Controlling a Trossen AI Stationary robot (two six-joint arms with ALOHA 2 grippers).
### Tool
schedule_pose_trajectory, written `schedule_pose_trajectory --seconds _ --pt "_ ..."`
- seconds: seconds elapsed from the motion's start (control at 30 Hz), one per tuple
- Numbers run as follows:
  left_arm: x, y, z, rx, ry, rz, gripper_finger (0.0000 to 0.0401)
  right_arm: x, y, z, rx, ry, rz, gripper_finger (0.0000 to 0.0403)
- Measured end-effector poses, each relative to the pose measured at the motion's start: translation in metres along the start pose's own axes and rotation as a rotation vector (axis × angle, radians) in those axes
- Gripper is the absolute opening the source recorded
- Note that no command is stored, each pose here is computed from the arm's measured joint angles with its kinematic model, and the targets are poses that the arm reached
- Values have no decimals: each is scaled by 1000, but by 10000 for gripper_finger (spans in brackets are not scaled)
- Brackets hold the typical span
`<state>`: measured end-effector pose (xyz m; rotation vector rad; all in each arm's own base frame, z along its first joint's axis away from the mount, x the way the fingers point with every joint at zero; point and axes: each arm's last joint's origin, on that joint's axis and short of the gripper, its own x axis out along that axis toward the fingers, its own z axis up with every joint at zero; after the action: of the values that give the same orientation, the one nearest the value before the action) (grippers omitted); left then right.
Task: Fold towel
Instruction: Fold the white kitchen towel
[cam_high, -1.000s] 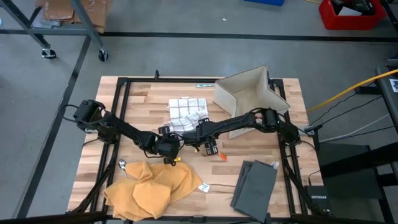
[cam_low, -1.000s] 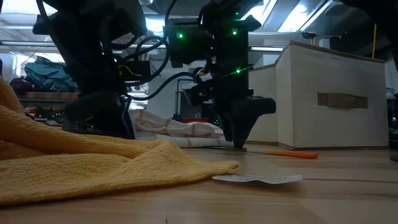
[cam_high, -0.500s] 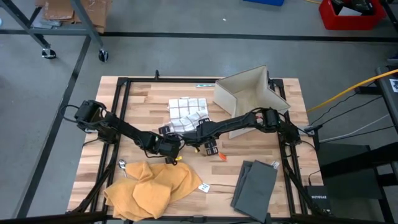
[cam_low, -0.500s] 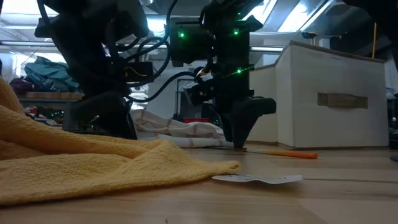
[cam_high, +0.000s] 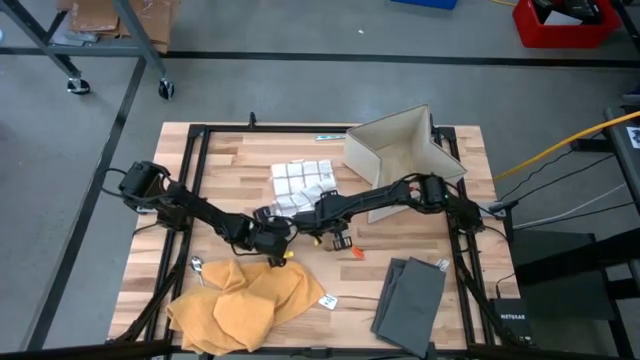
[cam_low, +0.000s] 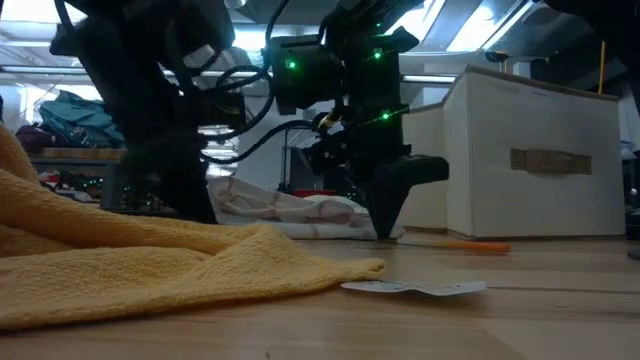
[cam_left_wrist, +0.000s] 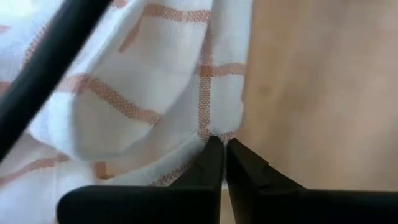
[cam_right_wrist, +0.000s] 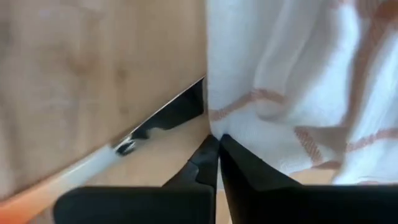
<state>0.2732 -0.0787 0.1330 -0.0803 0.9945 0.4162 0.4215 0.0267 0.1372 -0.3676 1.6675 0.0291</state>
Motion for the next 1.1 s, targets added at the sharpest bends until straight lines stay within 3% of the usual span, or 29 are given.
schedule_pose_trajectory --seconds 0.3,0.6,0.83,0.97,1.1 --pt "-41 -7 -3 -110 34 -198 2 -29 6 9 10 -62 148 4" --pt "-89 -15 -5 -259 85 -484 1 -78 33 13 -66 -106 165 3" --pt "-129 -14 -1 -325 14 -695 0 -125 46 12 -107 -187 174 1" --pt "-144 -4 1 -339 -35 -715 0 -144 38 14 -86 -263 123 1" --pt "-147 5 -1 -335 -74 -649 0 -148 20 17 -40 -316 82 1"
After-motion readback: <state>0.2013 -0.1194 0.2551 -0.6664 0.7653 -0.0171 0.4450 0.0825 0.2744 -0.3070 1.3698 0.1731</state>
